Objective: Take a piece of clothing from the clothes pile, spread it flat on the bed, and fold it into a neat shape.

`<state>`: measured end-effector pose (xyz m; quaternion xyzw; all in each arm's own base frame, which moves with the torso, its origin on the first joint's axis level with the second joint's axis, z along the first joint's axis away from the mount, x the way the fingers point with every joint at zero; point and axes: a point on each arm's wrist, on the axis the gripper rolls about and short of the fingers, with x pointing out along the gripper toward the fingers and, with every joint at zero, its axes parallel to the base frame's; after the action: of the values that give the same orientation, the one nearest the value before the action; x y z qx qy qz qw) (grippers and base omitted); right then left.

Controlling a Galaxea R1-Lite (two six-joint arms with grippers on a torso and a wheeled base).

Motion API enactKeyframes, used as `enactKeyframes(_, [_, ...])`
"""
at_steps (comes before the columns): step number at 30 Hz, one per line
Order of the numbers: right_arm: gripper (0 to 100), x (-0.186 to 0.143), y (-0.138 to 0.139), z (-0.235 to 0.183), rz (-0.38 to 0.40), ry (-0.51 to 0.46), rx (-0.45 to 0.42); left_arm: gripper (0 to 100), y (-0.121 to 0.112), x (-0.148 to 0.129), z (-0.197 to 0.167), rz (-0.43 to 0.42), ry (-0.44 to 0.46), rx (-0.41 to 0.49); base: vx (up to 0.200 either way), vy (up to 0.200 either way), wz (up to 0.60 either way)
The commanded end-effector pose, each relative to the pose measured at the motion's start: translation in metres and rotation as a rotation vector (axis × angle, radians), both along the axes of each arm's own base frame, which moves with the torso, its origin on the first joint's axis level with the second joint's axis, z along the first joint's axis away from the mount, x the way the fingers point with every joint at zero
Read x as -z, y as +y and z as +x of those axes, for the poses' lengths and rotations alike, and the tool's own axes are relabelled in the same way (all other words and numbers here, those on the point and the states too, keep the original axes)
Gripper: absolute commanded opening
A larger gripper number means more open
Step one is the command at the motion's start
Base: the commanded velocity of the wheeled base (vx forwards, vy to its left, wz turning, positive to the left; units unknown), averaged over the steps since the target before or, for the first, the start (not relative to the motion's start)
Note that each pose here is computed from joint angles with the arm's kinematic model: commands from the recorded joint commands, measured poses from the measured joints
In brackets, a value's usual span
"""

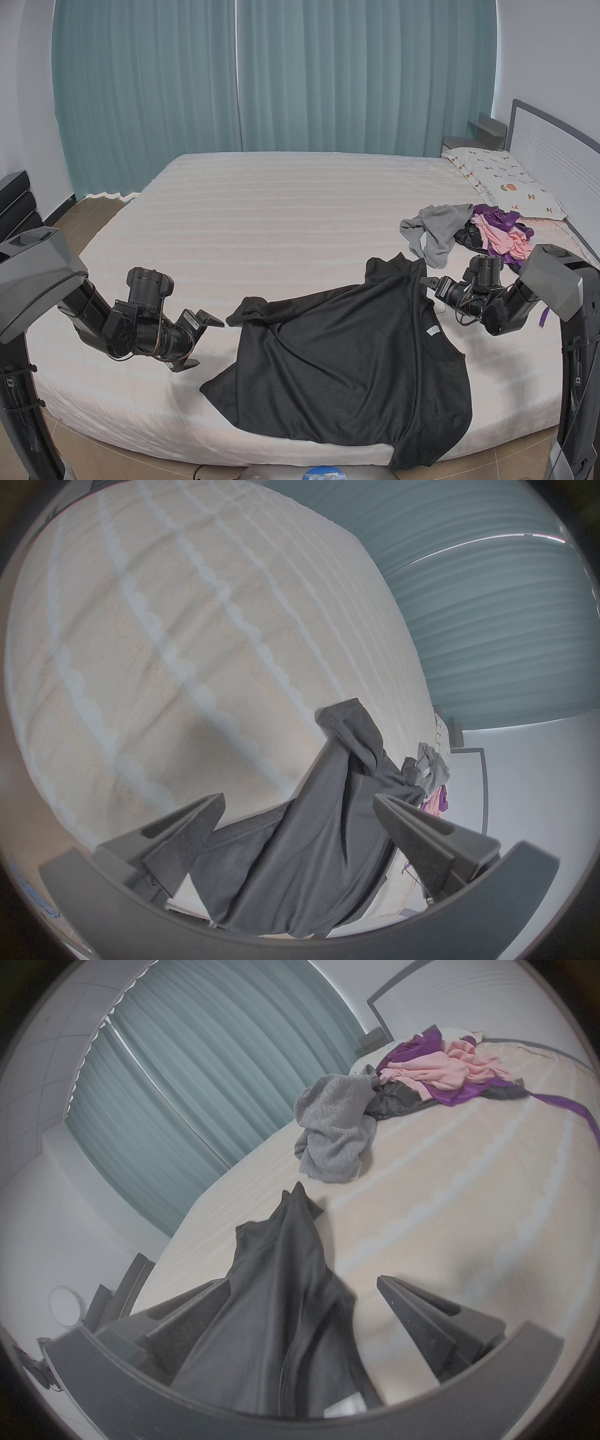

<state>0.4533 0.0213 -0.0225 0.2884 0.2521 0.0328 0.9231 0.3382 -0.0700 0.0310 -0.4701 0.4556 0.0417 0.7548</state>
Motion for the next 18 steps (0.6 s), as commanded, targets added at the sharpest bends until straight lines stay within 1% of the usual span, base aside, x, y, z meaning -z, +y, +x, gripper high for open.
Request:
enactKeyframes(1, [100,-0.048,-0.005,-0.100,0.111,0.011,-0.057,100,0.001,-0.008,-0.012,0.001,-0.006,0.009,-0.200,0.000,0.00])
enactKeyframes(3, [100,-0.046,-0.006,-0.118,0.115,0.007,-0.058,100,-0.001,-0.009,-0.013,0.002,-0.006,0.014,-0.200,0.000,0.00])
enactKeyframes(5, [100,-0.043,-0.006,-0.127,0.115,0.006,-0.057,100,-0.002,-0.009,-0.013,0.002,-0.006,0.017,-0.200,0.000,0.00])
enactKeyframes(9, [100,-0.041,-0.007,-0.134,0.115,-0.019,-0.057,100,-0.003,-0.006,-0.015,0.000,0.005,0.026,0.000,0.000,0.00])
enactKeyframes(11, [100,-0.041,-0.010,-0.134,0.116,-0.016,-0.052,100,-0.007,-0.006,-0.017,0.000,0.008,0.037,0.000,0.000,0.00])
enactKeyframes(17, [100,-0.035,-0.012,-0.134,0.133,0.004,-0.075,100,-0.015,-0.006,-0.019,0.003,0.007,0.060,0.000,0.000,0.00])
enactKeyframes(18, [100,-0.035,-0.012,-0.134,0.133,0.004,-0.075,100,-0.016,-0.007,-0.019,0.002,0.005,0.062,0.000,-0.200,0.00])
